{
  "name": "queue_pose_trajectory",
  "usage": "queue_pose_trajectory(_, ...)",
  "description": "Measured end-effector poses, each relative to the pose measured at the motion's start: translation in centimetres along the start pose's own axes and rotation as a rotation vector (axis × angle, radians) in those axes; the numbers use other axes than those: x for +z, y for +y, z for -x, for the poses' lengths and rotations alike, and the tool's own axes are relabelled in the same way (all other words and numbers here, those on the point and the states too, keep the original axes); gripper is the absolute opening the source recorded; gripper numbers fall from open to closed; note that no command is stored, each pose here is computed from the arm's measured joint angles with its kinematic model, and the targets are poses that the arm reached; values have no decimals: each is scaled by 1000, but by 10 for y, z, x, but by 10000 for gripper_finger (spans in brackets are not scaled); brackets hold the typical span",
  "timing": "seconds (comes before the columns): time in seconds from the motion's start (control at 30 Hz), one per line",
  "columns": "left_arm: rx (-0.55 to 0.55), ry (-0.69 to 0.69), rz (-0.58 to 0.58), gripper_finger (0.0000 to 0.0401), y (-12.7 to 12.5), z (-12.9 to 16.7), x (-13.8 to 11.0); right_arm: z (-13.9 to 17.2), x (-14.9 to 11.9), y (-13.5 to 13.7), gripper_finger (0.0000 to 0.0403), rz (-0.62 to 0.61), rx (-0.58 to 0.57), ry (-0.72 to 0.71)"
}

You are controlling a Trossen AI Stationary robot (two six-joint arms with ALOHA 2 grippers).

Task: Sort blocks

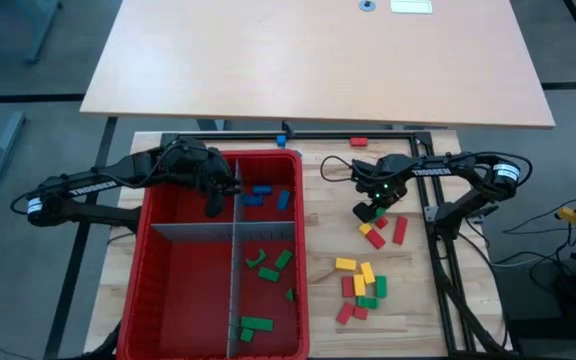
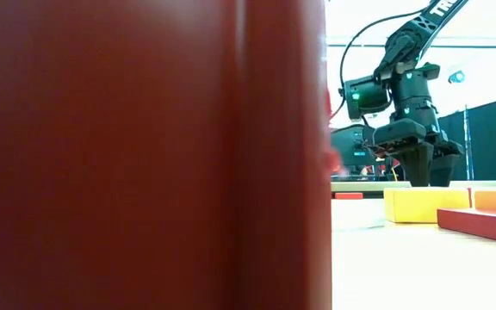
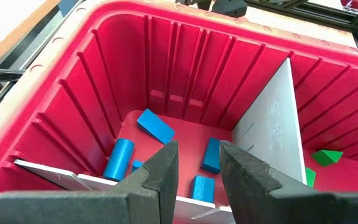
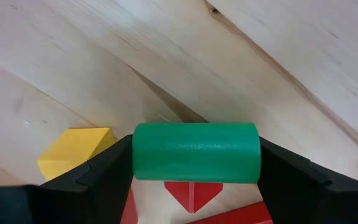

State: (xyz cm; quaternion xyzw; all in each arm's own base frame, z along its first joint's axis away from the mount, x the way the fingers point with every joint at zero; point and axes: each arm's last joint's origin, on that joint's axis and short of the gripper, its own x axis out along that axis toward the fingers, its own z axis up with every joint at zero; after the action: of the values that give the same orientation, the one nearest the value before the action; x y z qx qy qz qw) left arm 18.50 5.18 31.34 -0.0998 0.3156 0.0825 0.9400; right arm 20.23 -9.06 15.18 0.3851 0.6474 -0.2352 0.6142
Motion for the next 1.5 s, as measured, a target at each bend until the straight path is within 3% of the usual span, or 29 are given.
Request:
queue_pose_trajectory(0.27, 0, 0, 0, 103, 0, 0, 0, 3, -1, 1, 266, 16, 13, -7)
queue_pose_trajectory(0.5, -1, 0, 8, 103, 0, 0, 0, 35, -6, 6, 265, 49, 100, -133)
queue_pose_trajectory(0.77, 0, 0, 8, 103, 0, 0, 0, 91, -33, 19, 266, 129, 324, -373)
queue_pose_trajectory(0.93, 1, -4, 7, 103, 0, 0, 0, 121, -52, 48, 266, 290, 599, -564)
queue_pose_trajectory(1.13, 1, -8, 8, 103, 0, 0, 1, 138, -73, 92, 268, 492, 806, -679)
queue_pose_trajectory(1.3, 2, -8, 13, 103, 0, 0, 1, 139, -79, 132, 267, 615, 879, -711)
queue_pose_trajectory(1.5, 2, -8, 24, 103, 0, 0, 1, 135, -69, 177, 268, 721, 841, -705)
